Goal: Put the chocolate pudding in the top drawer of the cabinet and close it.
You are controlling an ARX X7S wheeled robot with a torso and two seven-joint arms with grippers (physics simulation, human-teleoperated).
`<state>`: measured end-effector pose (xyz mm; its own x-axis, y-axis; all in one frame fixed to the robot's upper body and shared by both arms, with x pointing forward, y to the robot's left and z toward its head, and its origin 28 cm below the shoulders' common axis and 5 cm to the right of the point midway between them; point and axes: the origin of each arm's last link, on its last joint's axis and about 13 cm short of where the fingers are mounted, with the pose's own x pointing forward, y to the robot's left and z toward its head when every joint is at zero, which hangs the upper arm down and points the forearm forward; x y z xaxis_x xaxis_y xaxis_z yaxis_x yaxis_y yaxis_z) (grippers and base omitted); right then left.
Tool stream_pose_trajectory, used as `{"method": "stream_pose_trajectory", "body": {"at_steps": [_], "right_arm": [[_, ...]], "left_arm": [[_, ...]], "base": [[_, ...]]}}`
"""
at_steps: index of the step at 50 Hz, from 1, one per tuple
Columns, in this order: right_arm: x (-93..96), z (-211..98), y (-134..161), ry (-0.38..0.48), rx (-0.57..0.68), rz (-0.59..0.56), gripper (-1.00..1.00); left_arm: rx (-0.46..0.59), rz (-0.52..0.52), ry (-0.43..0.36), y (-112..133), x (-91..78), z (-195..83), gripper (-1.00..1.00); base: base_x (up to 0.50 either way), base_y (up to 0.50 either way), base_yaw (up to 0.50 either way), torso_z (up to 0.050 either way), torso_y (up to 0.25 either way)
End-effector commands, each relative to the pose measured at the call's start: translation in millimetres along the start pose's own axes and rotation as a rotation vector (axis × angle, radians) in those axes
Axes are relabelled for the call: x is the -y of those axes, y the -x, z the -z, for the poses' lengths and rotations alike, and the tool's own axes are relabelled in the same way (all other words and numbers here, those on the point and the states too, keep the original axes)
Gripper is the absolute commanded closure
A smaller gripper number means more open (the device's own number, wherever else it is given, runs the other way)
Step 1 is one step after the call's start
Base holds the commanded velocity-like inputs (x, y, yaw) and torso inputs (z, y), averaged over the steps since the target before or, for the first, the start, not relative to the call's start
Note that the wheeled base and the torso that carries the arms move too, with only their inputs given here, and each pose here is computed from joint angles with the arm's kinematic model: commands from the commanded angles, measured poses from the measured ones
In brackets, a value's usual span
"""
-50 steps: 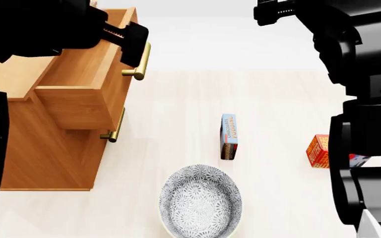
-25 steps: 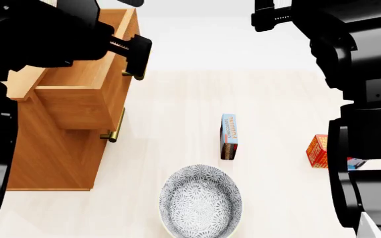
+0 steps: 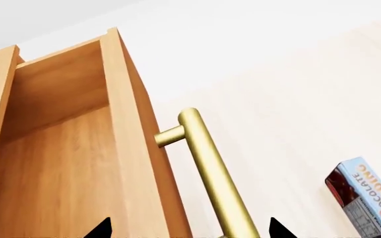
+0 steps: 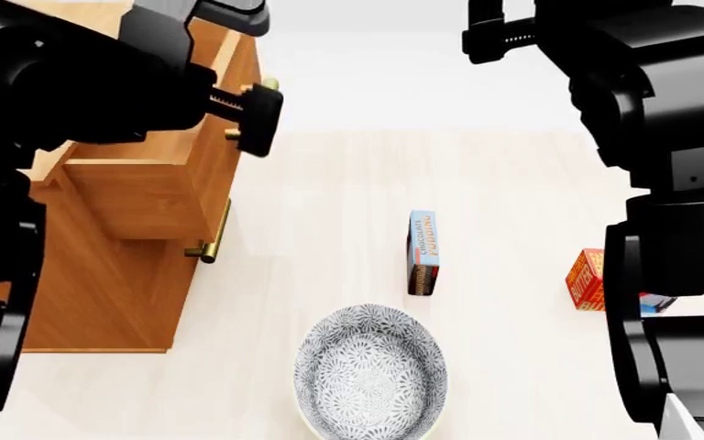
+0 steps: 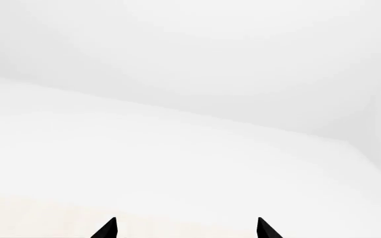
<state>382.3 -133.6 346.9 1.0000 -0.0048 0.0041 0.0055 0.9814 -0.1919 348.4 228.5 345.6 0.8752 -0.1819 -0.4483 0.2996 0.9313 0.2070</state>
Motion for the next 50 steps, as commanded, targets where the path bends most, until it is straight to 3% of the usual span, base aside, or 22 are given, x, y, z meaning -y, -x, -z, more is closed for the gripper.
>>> {"method": "stream_pose_trajectory", "body": {"at_steps": [1,30,50], "right_arm": [[-0.7,1.0,-0.7,0.001,-0.003,-0.002,-1.0],[-0.5,2.4,-0.6,0.003,-0.009,-0.001,-1.0],[0.1,3.7,-0.2,0.003,-0.011,0.004,-1.0]], "left_arm": [[-0.015,0.004,0.009,-5.5,0.4,6.8,-1.0],[-0.05,0.018,0.016,-14.0,3.6,21.6,-1.0],[-0.015,0.113,-0.034,-9.0,29.0,9.6,-1.0]], "base": [[0.0,0.0,0.0,0.0,0.0],[0.0,0.0,0.0,0.0,-0.001],[0.0,0.0,0.0,0.0,-0.001]]}}
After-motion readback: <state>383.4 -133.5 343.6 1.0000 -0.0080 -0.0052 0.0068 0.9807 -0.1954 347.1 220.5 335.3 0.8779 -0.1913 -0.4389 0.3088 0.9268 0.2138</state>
